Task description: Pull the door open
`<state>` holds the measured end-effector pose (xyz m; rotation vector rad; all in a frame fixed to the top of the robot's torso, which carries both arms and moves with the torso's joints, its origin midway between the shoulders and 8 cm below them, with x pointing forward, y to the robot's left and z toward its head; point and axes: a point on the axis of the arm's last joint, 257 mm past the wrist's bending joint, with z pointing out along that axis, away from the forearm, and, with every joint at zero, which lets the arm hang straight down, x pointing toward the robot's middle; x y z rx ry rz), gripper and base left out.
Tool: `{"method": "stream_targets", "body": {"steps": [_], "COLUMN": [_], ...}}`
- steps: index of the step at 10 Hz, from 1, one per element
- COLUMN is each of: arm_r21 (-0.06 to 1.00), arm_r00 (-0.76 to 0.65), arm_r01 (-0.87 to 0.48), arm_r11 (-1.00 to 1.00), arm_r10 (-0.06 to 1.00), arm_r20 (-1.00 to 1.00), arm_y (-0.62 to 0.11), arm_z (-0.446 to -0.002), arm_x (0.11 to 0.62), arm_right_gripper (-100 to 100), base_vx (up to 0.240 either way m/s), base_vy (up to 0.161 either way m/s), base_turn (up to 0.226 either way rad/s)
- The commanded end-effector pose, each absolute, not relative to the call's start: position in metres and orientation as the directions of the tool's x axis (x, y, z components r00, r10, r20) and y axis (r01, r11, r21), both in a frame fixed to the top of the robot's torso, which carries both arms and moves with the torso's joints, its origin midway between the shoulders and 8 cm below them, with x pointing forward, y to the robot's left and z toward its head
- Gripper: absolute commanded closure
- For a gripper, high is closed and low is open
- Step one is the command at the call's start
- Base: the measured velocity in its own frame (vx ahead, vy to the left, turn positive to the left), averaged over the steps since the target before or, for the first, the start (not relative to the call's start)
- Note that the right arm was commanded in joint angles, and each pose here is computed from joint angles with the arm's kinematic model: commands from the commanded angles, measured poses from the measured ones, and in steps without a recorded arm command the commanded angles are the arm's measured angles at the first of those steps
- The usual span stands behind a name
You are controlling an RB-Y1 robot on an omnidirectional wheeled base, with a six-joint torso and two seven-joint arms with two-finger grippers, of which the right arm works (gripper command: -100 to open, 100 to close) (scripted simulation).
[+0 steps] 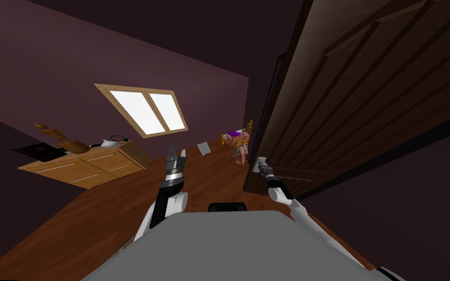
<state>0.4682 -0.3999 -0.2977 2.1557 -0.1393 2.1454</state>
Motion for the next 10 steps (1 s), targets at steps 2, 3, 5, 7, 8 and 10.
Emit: {"method": "stream_targets", "body": {"steps": [2, 3, 5, 7, 8, 10], "arm_r21": [0.001, 0.001, 0.000, 0.003, 0.003, 0.003], "arm_r00": [0.000, 0.000, 0.000, 0.006, 0.006, 0.003], "arm_r01": [-0.107, -0.100, -0.088, -0.079, -0.076, -0.055], "arm_r11": [-0.994, -0.995, -0.996, -0.997, -0.997, -0.998], "arm_r10": [0.001, 0.001, 0.000, 0.002, 0.002, 0.003], "arm_r20": [1.000, 1.000, 1.000, 1.000, 1.000, 1.000], "arm_y": [-0.395, -0.393, -0.391, -0.391, -0.391, -0.389], "arm_z": [-0.297, -0.296, -0.296, -0.299, -0.299, -0.298], "arm_x": [0.464, 0.463, 0.461, 0.457, 0.457, 0.452], "arm_right_gripper": [100, 100, 100, 100, 100, 100], "base_vx": [-0.199, -0.178, -0.175, -0.113, -0.203, -0.233], "base_vy": [-0.061, -0.047, -0.046, -0.031, -0.074, -0.072], "base_turn": [0.111, 0.102, 0.077, 0.076, 0.118, 0.139]}}
